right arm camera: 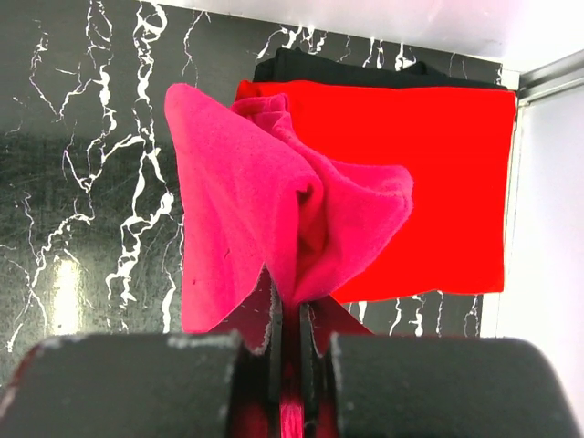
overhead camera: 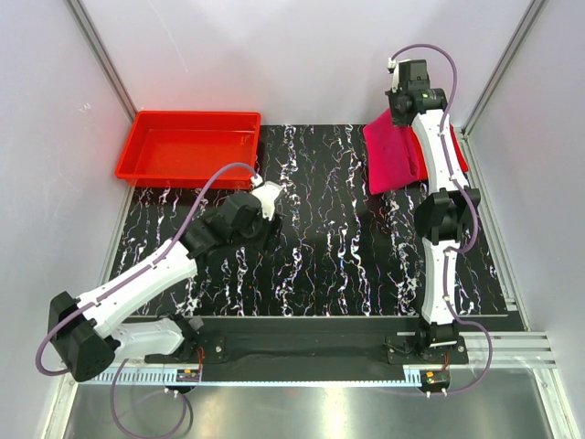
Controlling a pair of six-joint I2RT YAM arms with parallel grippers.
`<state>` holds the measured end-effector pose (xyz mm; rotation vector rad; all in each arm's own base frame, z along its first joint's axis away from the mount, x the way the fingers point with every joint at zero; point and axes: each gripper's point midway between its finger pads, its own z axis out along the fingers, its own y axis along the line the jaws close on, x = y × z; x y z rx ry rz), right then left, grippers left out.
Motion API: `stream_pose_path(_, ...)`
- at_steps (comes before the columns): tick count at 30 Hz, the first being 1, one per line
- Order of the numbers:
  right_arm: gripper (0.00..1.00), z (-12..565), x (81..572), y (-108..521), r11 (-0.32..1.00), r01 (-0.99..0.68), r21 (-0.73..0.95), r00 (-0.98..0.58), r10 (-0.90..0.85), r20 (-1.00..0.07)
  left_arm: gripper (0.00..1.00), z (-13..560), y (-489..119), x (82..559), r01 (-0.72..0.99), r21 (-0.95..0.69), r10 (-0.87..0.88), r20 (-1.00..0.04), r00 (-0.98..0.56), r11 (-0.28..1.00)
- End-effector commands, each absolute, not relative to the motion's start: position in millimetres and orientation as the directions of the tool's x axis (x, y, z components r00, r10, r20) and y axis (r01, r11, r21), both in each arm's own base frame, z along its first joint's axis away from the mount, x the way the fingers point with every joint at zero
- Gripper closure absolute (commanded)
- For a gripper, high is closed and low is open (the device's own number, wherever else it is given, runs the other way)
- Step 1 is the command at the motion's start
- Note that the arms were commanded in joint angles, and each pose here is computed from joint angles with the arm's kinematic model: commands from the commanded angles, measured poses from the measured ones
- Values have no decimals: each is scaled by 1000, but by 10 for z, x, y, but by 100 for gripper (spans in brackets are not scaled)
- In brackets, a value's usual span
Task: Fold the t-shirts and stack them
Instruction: Neatly place the folded tshirt to the corner
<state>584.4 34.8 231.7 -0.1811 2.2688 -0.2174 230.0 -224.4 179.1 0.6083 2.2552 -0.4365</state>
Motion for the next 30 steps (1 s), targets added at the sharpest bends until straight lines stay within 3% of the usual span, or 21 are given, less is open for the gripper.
stream_pose_path(1, 100, 2856, 5918, 383, 972, -87, -217, -519, -230, -823, 42, 1973, -2347, 2404, 571, -138, 267, -779, -567, 809)
stream_pose_path(9, 100, 3321, 5832, 395, 960, -118, -253, -420, -279, -864, 42, 1953, -2369, 2408, 575, -151, 264, -776, -573, 804)
stream_pose_path(30, 100, 3625, 5600, 376, 960, -149, -236, -392, -276, -878, 42, 1888, -2367, 2417, 565, -165, 256, -765, -591, 808)
